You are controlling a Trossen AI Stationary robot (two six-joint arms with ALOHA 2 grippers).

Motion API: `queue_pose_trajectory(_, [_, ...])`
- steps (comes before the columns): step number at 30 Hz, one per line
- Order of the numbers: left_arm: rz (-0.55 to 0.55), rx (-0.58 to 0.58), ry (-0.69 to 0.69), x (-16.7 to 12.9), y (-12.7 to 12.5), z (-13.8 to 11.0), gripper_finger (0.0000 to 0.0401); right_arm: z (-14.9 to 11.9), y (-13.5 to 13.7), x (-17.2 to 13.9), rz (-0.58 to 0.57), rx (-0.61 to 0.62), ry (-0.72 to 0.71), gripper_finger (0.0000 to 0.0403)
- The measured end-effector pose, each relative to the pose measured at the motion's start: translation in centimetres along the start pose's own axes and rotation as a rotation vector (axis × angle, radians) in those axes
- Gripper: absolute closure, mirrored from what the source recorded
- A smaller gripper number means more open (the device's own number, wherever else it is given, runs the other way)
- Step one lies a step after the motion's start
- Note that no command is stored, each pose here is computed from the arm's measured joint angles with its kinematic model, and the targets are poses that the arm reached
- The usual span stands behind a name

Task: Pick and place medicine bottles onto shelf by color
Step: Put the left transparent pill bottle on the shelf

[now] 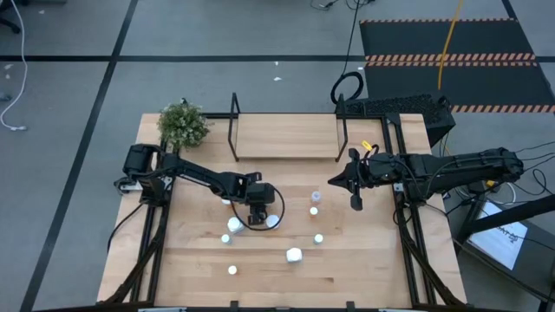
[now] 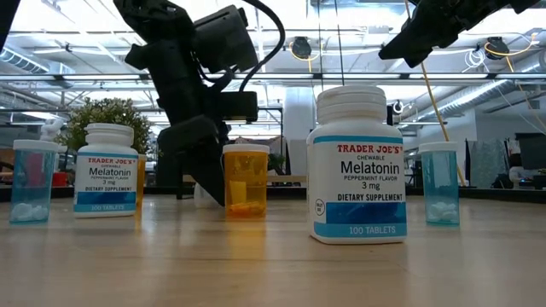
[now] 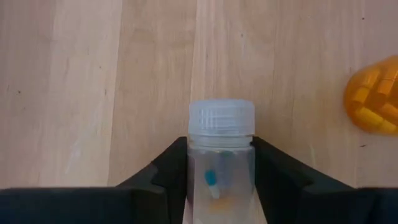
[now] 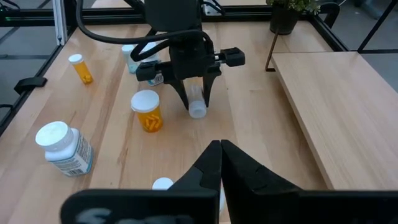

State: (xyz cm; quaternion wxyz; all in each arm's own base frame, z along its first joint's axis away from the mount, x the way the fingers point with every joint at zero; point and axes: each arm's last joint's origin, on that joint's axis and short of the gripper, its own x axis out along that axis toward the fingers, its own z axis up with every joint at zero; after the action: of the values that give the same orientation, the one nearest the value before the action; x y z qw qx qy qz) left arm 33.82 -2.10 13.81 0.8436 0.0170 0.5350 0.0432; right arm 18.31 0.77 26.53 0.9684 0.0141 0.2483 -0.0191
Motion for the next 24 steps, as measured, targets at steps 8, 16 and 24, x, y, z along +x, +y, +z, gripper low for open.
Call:
queue_pose_trajectory(8, [0.036, 0.041, -0.058, -2.1, 0.3, 0.6, 0.0221, 0.0, 0.0, 0.3, 0.002, 0.003, -0.036, 0.0403])
queue_pose_trajectory(16, [0.036, 0.038, -0.272, -7.2, 1.0, 2.1, 0.0254, -1.0, 0.0, 1.6, 0.006, -0.023, -0.177, 0.0403])
queue_pose_trajectory(24, [0.037, 0.091, -0.58, -12.0, 0.9, 3.8, 0.0229, 0.0, 0.2, 2.6, 0.016, 0.003, -0.338, 0.0403])
